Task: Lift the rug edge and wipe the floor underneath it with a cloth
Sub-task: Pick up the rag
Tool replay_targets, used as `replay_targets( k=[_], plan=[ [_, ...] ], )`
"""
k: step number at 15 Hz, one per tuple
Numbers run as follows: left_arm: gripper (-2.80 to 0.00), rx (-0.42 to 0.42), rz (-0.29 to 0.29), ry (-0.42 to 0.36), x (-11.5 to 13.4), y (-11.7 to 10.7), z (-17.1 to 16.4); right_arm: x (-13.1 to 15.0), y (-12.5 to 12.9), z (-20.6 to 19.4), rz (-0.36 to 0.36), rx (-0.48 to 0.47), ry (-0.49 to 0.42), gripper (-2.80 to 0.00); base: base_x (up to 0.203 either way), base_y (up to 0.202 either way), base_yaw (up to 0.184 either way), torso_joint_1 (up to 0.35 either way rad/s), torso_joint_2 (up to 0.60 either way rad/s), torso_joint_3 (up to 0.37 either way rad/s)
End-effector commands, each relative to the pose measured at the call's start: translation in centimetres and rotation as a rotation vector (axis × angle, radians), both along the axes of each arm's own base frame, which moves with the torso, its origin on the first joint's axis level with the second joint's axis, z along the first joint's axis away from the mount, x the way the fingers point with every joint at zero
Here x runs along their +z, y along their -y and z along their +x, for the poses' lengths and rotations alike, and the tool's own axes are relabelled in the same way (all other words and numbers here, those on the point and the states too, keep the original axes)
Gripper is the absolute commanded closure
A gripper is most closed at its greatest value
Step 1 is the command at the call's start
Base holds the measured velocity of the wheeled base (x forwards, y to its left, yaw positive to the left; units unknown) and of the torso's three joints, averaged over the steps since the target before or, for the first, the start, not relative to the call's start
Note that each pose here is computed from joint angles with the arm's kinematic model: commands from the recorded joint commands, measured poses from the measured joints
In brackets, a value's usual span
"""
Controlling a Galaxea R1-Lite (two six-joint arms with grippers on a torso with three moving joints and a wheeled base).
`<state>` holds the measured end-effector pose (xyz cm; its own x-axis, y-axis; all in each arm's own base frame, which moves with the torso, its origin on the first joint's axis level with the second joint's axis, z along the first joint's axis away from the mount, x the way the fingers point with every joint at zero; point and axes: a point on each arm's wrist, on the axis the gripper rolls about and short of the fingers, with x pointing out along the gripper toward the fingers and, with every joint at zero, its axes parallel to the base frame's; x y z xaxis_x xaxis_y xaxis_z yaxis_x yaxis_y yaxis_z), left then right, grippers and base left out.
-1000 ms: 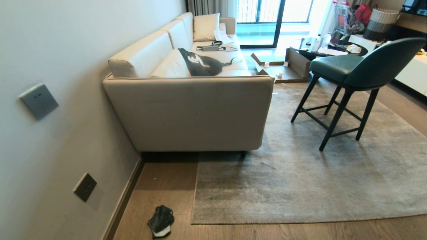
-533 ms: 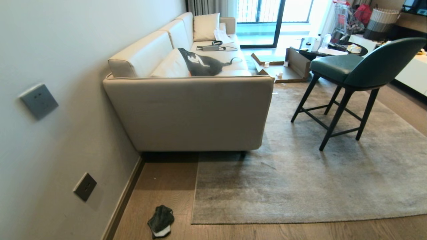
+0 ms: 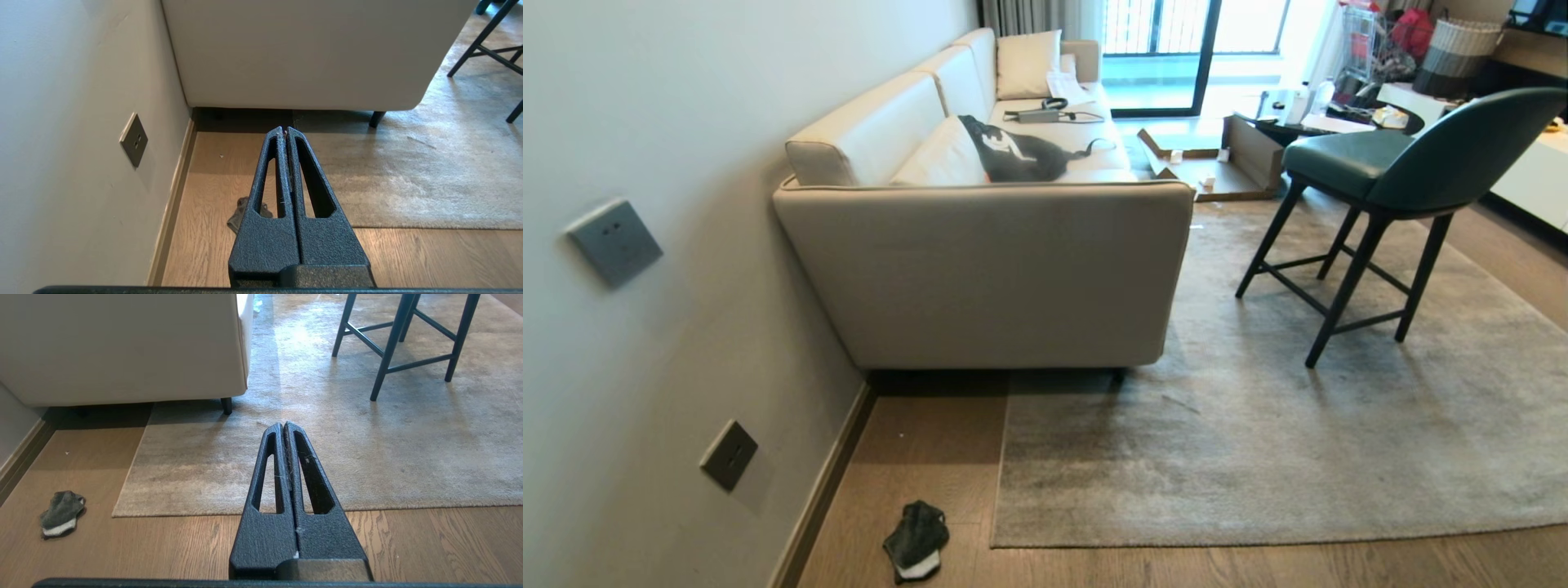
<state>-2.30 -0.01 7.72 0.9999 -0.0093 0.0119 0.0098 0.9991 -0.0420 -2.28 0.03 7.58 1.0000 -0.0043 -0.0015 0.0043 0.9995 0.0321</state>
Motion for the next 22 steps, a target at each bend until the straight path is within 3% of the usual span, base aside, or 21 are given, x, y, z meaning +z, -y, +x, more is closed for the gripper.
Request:
replay_targets(
  k=[1,22],
  plan=[
    [0.00,0.000,-0.001,0.000,0.01,0.00,0.00,-0.01,0.00,0.00,0.000,0.000,-0.001,0.00,0.000,0.000,0.000,0.000,0.00,0.000],
    [0.00,0.000,-0.001,0.000,0.01,0.00,0.00,-0.01,0.00,0.00,0.000,0.001,-0.001,0.00,0.000,0.000,0.000,0.000,0.00,0.000]
  ],
)
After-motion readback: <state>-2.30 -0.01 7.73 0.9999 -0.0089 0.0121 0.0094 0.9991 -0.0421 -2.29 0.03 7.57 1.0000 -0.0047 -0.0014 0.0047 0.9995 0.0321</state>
